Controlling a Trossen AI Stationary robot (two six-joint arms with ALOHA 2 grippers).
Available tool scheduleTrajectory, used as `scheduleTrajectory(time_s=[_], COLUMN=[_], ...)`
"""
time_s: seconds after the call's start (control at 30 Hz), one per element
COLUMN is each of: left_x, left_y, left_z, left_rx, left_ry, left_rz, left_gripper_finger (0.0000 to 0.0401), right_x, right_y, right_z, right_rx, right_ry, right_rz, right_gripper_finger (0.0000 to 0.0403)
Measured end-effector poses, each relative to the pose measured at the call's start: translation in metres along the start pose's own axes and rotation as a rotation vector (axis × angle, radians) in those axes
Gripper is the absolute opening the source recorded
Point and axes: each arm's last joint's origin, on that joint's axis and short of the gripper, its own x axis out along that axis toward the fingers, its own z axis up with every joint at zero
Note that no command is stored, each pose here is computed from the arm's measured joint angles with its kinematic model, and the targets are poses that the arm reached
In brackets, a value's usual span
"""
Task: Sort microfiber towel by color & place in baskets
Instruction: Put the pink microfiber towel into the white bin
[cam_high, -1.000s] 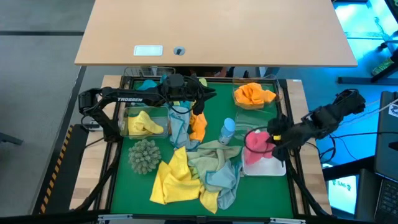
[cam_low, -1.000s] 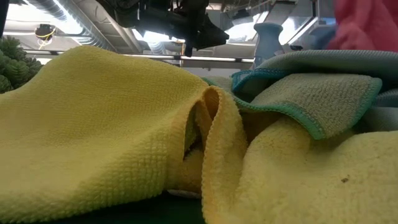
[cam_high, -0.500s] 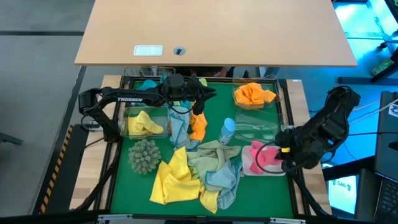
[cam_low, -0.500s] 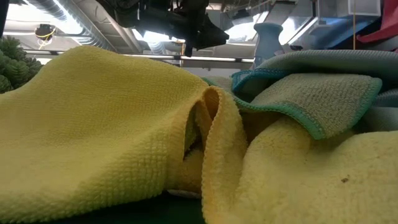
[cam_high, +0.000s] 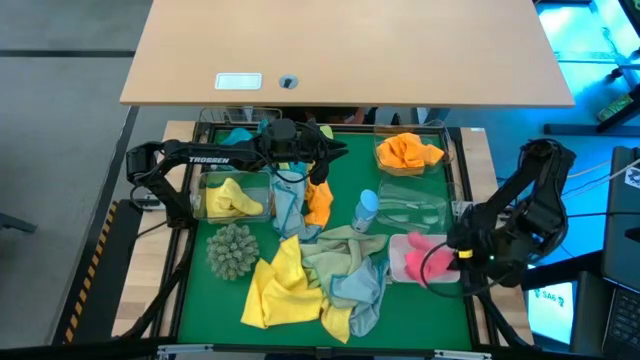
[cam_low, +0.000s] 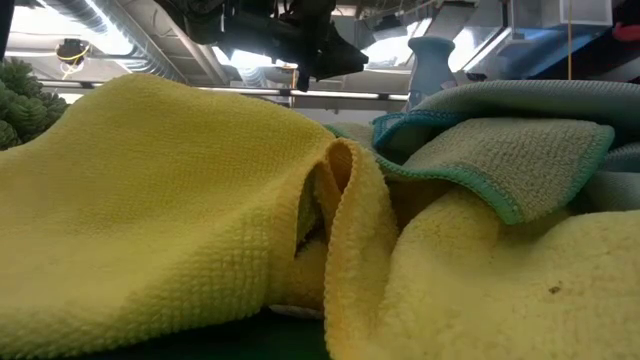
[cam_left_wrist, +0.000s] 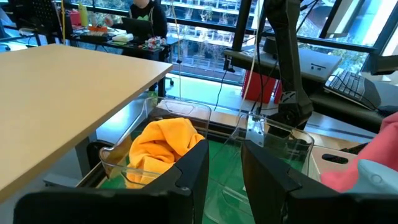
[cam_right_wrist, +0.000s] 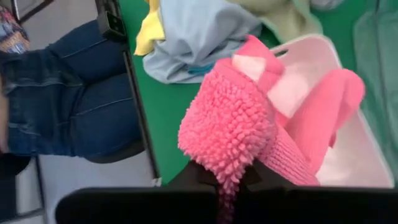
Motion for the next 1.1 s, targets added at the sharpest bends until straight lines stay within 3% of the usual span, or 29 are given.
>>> scheduleTrajectory(time_s=[0.27,0.57,0.7,1.1], left_x=[0.000,0.000,0.000,0.000], left_y=[0.000,0.000,0.000,0.000], left_z=[0.000,0.000,0.000,0.000], left_rx=[0.000,0.000,0.000,0.000], left_ry=[0.000,0.000,0.000,0.000], left_rz=[0.000,0.000,0.000,0.000], left_gripper_finger=[0.0090,0.0090,0.0090,0.0090], right_x=[-0.003,-0.003,-0.002,0.033], right_y=[0.001,-0.019,-0.021,0.001], right_z=[-0.011,-0.004,0.003,0.014], right_rx=[0.028,-0.026,-0.050,-0.148], right_ry=[0.016,-0.143,-0.207,-0.117], right_rz=[0.003,-0.231,-0.263,-0.313], right_gripper_finger=[0.0001,0.0001,0.0001,0.0001])
